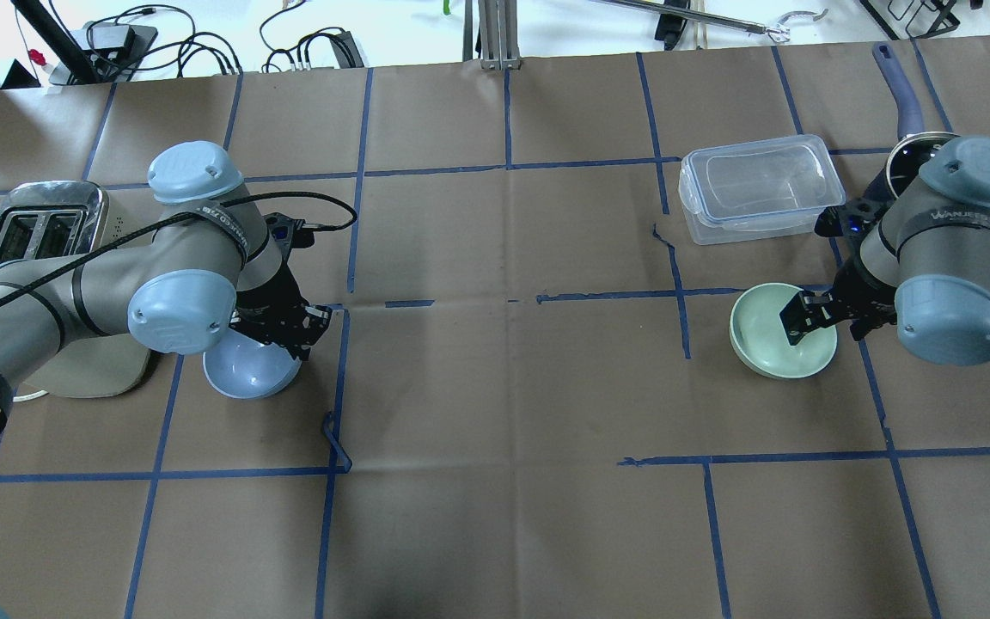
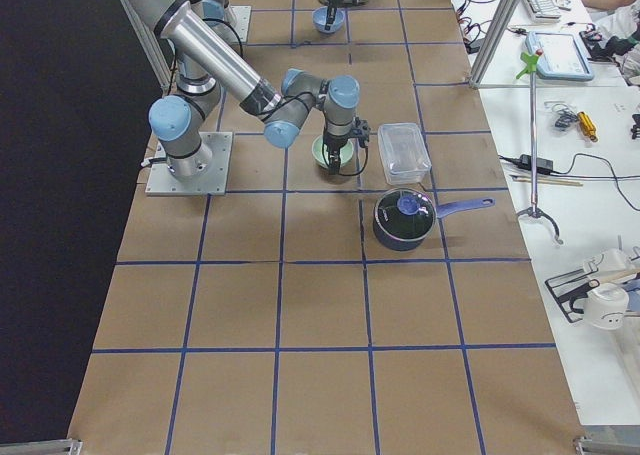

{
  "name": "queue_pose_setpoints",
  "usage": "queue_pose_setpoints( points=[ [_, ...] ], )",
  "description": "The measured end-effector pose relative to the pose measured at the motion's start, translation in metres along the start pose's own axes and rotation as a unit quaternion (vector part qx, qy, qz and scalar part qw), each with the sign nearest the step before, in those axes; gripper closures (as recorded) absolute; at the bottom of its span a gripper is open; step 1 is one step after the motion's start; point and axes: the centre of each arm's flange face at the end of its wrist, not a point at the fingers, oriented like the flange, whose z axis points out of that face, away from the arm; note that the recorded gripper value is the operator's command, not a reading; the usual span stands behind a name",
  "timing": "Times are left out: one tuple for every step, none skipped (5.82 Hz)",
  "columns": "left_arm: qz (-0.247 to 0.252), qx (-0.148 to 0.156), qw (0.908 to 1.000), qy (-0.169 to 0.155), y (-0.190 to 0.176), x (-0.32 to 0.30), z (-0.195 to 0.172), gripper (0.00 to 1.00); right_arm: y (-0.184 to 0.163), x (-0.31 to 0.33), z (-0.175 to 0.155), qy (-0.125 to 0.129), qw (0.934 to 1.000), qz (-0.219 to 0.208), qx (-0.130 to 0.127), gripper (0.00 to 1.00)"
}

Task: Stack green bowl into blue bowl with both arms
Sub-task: 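Carry blue bowl to center with left gripper while right lifts green bowl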

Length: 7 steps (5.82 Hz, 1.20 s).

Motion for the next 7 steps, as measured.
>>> queue_pose_setpoints(
  points=[
    [-0.003,0.008,1.0,-0.003,-0.004,0.003,-0.011,0.93,0.002,0.002,0.002,0.004,1.0,0.001,-0.006,0.92],
    [-0.015,0.02,0.9997,-0.005,-0.012,0.019,-0.031,0.93,0.003,0.003,0.002,0.01,0.9999,0.002,-0.01,0.93],
    [-0.016,0.037,0.9992,-0.007,-0.018,0.06,-0.052,0.93,0.002,0.004,-0.001,0.013,0.9999,0.004,-0.009,0.93],
    [-0.005,0.05,0.9987,-0.007,-0.02,0.116,-0.061,0.92,-0.002,0.006,-0.011,0.018,0.9998,0.006,-0.002,0.93],
    [0.017,0.064,0.9978,-0.005,-0.021,0.178,-0.058,0.92,-0.008,0.008,-0.038,0.022,0.9996,0.013,0.006,0.93],
    [0.047,0.087,0.9951,-0.003,-0.025,0.229,-0.052,0.92,-0.013,0.008,-0.075,0.018,0.9996,0.024,0.002,0.93],
    [0.07,0.104,0.9921,0.0,-0.026,0.27,-0.039,0.92,-0.019,0.007,-0.11,0.005,0.9996,0.028,-0.008,0.93]
  ],
)
